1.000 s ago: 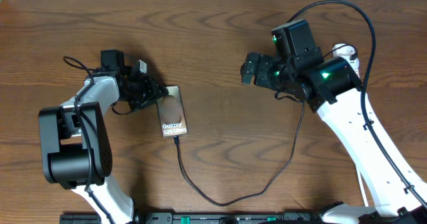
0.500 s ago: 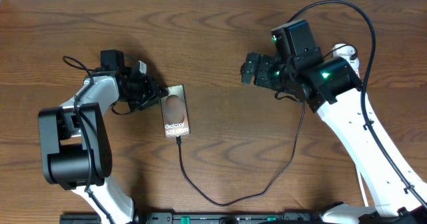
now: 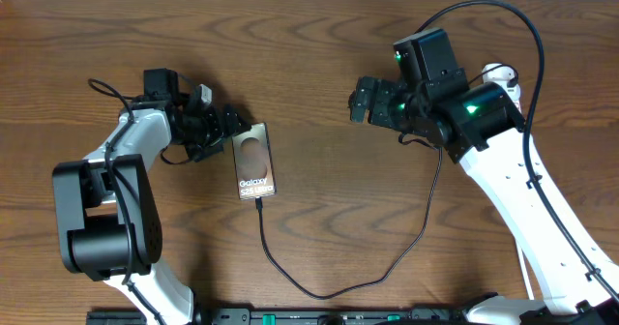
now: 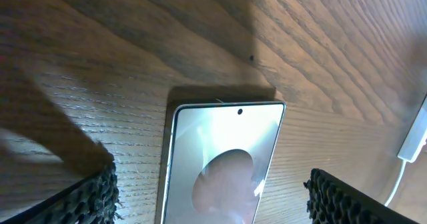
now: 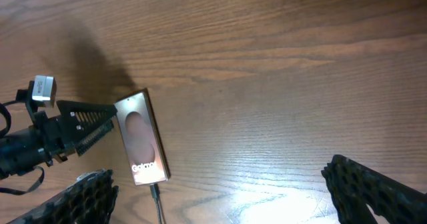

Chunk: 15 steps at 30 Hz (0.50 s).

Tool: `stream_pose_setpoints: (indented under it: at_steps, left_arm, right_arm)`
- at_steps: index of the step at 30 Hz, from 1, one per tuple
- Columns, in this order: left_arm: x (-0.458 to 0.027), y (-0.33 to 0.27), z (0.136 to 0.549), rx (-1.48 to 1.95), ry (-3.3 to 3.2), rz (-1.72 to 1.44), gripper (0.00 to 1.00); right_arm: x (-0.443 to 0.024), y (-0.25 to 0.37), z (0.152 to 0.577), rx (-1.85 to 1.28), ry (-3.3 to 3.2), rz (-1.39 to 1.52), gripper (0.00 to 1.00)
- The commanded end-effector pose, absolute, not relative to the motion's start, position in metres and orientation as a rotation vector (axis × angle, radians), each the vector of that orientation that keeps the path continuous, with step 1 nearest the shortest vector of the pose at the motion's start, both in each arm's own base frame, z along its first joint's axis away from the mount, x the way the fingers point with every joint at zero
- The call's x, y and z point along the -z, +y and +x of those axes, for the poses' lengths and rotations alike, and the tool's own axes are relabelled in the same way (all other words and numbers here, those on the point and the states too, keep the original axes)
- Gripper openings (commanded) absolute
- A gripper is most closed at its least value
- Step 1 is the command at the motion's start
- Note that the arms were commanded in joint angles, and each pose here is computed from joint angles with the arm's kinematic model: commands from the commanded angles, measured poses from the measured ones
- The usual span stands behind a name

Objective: Plug charger to phone and switch on socket
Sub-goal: 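Open the left gripper and lift it away from the phone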

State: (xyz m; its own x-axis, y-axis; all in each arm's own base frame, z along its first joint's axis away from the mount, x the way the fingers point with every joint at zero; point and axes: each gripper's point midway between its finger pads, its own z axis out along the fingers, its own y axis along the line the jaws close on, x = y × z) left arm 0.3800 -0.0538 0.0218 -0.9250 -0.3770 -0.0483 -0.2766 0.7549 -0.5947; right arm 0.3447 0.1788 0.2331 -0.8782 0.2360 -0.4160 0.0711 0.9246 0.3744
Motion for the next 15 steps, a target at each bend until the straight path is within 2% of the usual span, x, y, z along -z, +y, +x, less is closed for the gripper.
stream_pose_setpoints:
  at_steps: [1, 8, 15]
  left_arm:
    - [0.021, -0.025, 0.355, 0.726, 2.908, -0.65, 0.91]
    - [-0.024, -0.035, 0.376, 1.021, 2.74, -0.52, 0.91]
    - [-0.086, -0.033, 0.385, 1.062, 2.576, -0.427, 0.91]
  right_arm:
    - [-0.239, 0.184, 0.341, -0.49, 2.605, 0.172, 0.99]
    - [-0.239, 0.182, 0.342, -0.475, 2.601, 0.168, 0.99]
    - [-0.239, 0.178, 0.344, -0.446, 2.593, 0.169, 0.99]
